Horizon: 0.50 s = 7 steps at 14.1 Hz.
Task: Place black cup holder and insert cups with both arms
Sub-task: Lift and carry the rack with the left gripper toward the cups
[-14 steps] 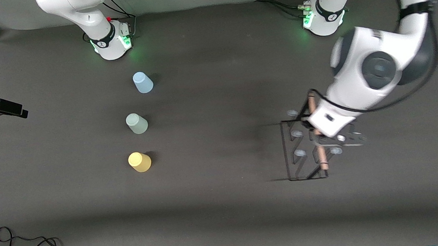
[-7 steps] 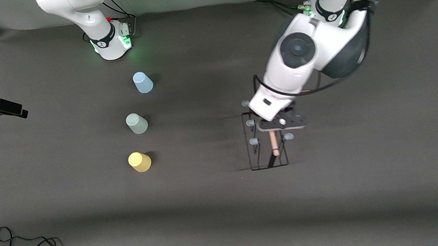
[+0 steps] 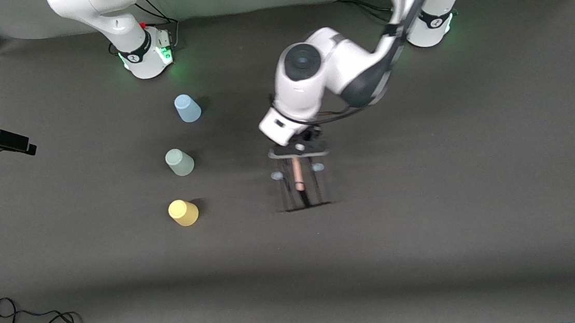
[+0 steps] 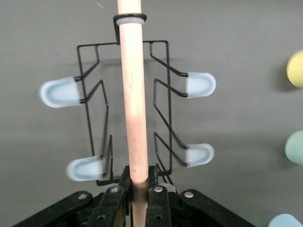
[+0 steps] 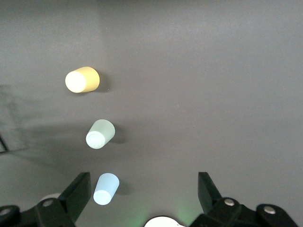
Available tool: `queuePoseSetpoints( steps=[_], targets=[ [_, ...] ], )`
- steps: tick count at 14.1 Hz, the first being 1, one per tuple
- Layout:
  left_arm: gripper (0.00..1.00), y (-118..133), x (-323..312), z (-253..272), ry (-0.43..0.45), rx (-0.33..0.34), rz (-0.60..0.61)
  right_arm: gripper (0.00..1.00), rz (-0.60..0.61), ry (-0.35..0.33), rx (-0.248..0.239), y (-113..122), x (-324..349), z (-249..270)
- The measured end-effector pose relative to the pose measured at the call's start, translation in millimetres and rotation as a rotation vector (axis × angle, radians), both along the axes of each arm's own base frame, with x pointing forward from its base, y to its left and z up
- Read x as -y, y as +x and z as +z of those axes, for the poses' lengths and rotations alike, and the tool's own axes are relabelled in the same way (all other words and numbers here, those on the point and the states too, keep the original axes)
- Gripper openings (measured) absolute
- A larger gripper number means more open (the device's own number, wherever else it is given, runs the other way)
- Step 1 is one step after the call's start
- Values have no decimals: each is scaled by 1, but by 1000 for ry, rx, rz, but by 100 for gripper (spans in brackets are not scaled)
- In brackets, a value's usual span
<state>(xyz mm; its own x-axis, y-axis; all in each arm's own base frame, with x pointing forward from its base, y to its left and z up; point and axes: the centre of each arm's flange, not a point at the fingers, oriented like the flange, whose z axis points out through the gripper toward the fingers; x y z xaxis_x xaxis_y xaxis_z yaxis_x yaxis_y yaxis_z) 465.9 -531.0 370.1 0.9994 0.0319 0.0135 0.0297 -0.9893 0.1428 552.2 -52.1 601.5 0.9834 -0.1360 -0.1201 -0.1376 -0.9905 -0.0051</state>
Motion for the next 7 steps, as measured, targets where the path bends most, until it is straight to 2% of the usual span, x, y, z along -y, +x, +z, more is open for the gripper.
queuePoseSetpoints(
  steps=[3, 7],
  targets=[
    [16, -30, 39, -14, -15, 1, -26, 100, -1, 0, 0, 0, 0, 0],
    [16, -41, 59, -38, -35, -46, -22, 100, -1, 0, 1, 0, 0, 0]
  ],
)
